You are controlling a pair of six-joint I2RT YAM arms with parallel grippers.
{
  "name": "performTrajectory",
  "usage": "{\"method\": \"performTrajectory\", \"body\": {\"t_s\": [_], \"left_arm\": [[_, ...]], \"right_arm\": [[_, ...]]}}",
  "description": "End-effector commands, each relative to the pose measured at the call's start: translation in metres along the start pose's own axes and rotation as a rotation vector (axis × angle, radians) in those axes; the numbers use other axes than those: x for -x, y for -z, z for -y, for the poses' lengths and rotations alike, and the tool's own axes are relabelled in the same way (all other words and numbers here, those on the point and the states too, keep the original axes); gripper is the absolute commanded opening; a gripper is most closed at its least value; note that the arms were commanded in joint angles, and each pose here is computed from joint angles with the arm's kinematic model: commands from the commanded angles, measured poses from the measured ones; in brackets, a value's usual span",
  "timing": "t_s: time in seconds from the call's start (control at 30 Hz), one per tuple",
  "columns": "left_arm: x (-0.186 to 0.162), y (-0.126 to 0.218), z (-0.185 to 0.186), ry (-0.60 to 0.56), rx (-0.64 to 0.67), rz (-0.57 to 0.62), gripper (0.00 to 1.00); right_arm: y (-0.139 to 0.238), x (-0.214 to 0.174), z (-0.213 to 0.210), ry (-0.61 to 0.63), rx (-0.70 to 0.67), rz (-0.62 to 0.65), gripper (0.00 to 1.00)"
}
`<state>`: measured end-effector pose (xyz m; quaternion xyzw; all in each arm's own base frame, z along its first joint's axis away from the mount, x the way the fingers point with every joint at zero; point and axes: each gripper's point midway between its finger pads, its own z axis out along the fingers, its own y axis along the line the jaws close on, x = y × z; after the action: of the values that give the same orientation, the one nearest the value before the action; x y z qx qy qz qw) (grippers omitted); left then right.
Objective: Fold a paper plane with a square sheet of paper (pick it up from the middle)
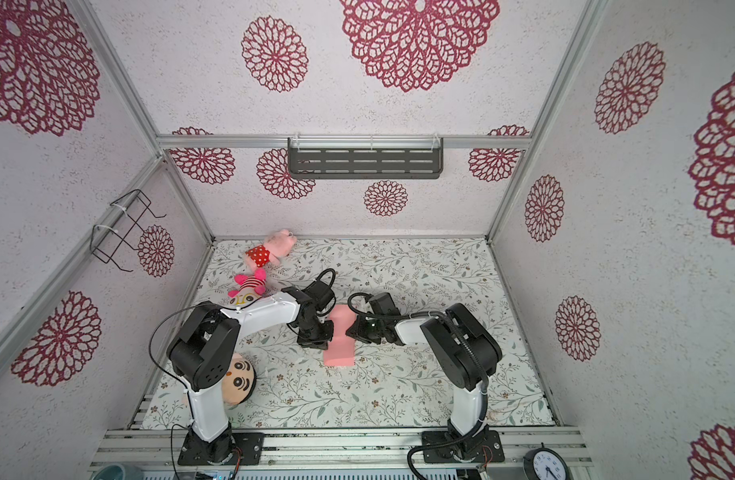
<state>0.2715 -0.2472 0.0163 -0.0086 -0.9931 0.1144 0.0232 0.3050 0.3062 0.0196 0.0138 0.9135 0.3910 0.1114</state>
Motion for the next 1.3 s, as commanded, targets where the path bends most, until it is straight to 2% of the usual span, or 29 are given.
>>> {"method": "performTrajectory", "body": {"t_s": [0.0, 0.47, 0.8, 0.87, 1.27], "left_arm": [[-0.007, -0.009, -0.007, -0.012, 0.064, -0.009, 0.06], [-0.024, -0.016, -0.026, 0.012, 0.148, 0.003, 0.05], [-0.007, 0.026, 0.005, 0.003, 0.010, 0.126, 0.05], [-0.009, 0.020, 0.009, 0.017, -0.023, 0.114, 0.05], [-0.026, -0.008, -0.001, 0.031, 0.023, -0.012, 0.05]], "right_arm": [[-0.002, -0.055, 0.097, -0.151, -0.334, -0.113, 0.20], [-0.005, -0.056, 0.099, -0.179, -0.314, -0.090, 0.19], [-0.004, -0.053, 0.096, -0.175, -0.307, -0.079, 0.19], [-0.004, -0.053, 0.097, -0.176, -0.307, -0.080, 0.19], [-0.006, -0.055, 0.098, -0.179, -0.303, -0.084, 0.19]]}}
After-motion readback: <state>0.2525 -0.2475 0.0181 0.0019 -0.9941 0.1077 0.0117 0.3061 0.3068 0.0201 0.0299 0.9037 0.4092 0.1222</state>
